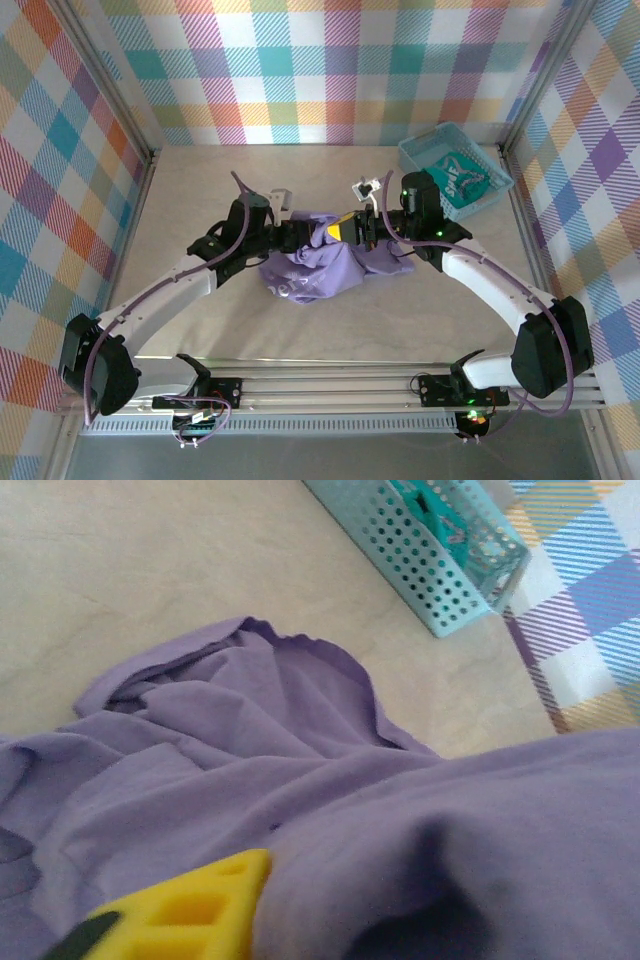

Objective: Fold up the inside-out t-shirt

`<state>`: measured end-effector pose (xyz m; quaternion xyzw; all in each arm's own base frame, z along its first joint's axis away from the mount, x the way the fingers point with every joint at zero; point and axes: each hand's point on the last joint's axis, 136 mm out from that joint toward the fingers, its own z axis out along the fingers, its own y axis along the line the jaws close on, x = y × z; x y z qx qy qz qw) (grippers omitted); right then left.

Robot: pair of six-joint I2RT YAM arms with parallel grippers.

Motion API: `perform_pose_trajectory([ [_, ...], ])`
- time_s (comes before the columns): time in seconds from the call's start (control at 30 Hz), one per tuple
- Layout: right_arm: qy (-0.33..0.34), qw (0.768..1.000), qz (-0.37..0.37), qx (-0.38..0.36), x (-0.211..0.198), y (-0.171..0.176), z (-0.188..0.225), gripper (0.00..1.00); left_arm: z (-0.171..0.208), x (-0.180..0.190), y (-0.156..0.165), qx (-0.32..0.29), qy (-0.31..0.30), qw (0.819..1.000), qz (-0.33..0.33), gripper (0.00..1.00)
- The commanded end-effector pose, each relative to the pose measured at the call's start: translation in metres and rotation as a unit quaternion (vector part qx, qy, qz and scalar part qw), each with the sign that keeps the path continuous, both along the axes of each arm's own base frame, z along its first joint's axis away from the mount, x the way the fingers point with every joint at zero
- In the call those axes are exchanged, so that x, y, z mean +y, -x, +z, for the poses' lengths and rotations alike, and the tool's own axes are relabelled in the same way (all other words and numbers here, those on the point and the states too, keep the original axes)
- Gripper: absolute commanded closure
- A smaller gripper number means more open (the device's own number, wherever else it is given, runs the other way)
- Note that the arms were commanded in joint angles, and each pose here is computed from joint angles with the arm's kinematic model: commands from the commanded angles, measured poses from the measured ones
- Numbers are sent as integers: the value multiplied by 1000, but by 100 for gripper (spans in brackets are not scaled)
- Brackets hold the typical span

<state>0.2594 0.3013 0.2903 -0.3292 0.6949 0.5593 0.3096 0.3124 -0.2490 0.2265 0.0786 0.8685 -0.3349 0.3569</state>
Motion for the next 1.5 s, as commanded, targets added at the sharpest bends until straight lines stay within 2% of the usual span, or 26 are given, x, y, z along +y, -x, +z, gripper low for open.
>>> perform_pose_trajectory([
  [0.0,-14,1000,-1,-28,-1,-5,21,100,46,-20,11,-53,54,995,-68,85],
  [0.13,4,1000,-23,-4,-5,-16,15,100,60,-13,24,-68,90,990,-84,100],
  [0.2,11,999,-41,16,-8,-26,10,100,67,-11,30,-72,109,987,-92,100],
  [0.27,25,997,-69,38,-10,-41,3,96,75,-11,35,-76,127,984,-103,100],
  [0.4,66,988,-107,85,-12,-59,-12,77,85,-9,40,-81,146,981,-103,100],
  [0.5,115,979,-152,76,-26,-63,-22,64,88,-6,37,-78,152,981,-89,100],
  [0.6,135,975,-174,28,-45,-47,-14,54,88,-2,32,-70,154,983,-66,100],
  [0.7,128,977,-168,-4,-52,-18,-3,46,86,3,28,-67,150,985,-45,100],
  [0.8,103,987,-121,-28,-32,15,4,45,88,3,31,-70,152,985,-48,100],
  [0.9,89,991,-88,-53,-8,27,4,45,89,3,32,-71,153,984,-51,100],
  [1.1,100,991,-53,-68,23,16,-6,48,89,3,35,-69,149,985,-57,100],
  [1.3,87,994,-19,-67,36,16,-8,50,88,5,36,-71,141,986,-56,100],
  [1.47,95,992,-29,-84,33,12,-8,52,86,4,35,-69,139,986,-58,100],
])
